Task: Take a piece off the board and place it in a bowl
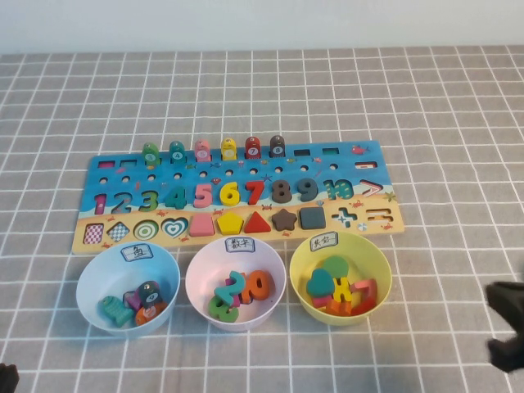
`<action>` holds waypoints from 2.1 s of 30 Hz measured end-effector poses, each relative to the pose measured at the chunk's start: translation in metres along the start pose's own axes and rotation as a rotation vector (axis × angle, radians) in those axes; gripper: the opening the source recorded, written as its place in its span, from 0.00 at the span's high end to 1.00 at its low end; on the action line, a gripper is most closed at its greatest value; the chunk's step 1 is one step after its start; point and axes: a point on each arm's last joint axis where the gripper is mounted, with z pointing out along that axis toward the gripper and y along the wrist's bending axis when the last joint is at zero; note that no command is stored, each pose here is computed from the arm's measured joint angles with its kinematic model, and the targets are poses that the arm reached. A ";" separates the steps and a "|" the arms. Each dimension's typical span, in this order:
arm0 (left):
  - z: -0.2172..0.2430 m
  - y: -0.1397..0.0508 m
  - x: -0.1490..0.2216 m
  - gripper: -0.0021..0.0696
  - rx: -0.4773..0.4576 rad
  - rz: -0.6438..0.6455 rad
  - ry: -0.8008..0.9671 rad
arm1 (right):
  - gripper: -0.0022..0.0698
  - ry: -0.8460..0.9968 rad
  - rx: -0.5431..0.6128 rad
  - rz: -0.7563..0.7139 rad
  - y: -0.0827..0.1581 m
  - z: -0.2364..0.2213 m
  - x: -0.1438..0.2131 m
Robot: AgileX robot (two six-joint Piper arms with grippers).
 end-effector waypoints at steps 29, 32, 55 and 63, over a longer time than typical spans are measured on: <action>0.000 0.000 0.000 0.98 0.000 0.000 0.000 | 0.99 -0.481 0.339 0.212 -0.040 -0.058 0.120; 0.000 0.000 0.000 0.98 0.000 0.000 0.000 | 0.99 -0.494 0.336 0.209 -0.040 -0.058 0.119; 0.000 0.000 0.000 0.98 0.000 0.000 0.000 | 0.99 -0.369 0.258 0.063 -0.030 -0.052 0.126; 0.000 0.000 0.000 0.98 0.000 0.000 0.000 | 0.99 -0.370 0.256 0.065 -0.030 -0.052 0.126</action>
